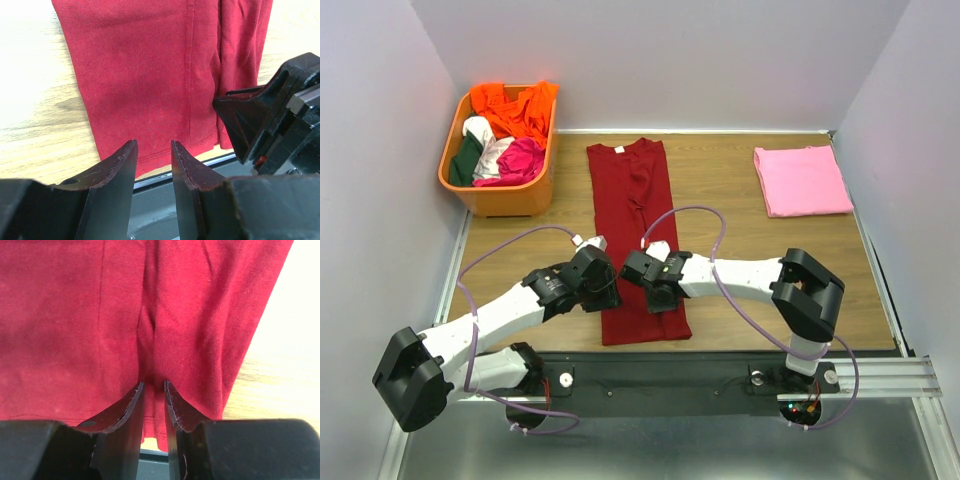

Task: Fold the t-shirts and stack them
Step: Fold the tshirt

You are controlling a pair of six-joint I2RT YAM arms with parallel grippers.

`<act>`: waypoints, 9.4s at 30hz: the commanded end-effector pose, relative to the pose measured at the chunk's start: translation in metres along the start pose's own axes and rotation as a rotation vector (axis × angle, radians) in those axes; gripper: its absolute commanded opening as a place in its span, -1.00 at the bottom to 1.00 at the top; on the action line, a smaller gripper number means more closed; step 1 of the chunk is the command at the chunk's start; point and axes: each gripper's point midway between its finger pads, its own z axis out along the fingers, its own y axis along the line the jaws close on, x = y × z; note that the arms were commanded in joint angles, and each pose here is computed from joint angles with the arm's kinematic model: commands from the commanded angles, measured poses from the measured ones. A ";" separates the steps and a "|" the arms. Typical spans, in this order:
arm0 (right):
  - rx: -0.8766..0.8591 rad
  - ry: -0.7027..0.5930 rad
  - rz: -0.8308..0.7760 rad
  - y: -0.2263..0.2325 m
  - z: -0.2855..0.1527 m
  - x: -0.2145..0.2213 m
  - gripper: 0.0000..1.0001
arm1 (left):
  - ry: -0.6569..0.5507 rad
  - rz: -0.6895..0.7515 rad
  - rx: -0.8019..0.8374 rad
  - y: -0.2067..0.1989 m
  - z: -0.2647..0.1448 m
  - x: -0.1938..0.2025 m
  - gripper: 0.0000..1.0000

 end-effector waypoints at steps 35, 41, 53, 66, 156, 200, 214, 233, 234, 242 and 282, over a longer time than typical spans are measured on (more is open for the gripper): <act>-0.073 -0.013 0.035 0.024 -0.027 -0.017 -0.98 | 0.027 0.001 0.044 -0.007 0.004 0.004 -0.11; -0.076 0.005 0.035 0.025 -0.023 -0.012 -0.66 | 0.033 -0.010 0.069 -0.011 0.001 0.006 -0.11; -0.165 0.022 0.069 0.010 -0.051 0.004 -0.65 | 0.081 -0.022 0.063 -0.007 0.006 0.018 -0.11; -0.260 0.134 0.043 0.027 -0.026 0.041 -0.71 | 0.172 -0.033 0.047 0.004 0.018 0.042 -0.11; -0.035 0.327 0.186 -0.036 0.016 0.094 -0.66 | 0.332 -0.036 -0.233 0.060 0.021 0.081 -0.56; -0.068 -0.089 0.175 -0.113 -0.020 -0.209 -0.99 | -0.118 -0.002 -0.236 0.014 0.030 -0.178 -1.00; -0.070 -0.102 0.154 -0.111 0.019 -0.253 -0.99 | -0.140 -0.028 -0.242 0.035 0.054 -0.214 -1.00; -0.015 -0.103 0.132 -0.126 0.057 -0.256 -0.71 | -0.146 0.035 -0.231 0.043 0.090 -0.232 -0.45; -0.017 -0.110 0.123 -0.125 0.054 -0.257 -0.61 | -0.155 0.037 -0.226 0.041 0.087 -0.235 -0.32; -0.071 -0.267 -0.064 -0.122 -0.008 -0.274 0.28 | -0.296 0.015 -0.172 0.019 0.024 -0.253 0.61; 0.086 -0.401 -0.543 -0.076 0.065 -0.300 1.00 | -0.079 -0.089 -0.161 0.029 0.108 -0.107 -0.49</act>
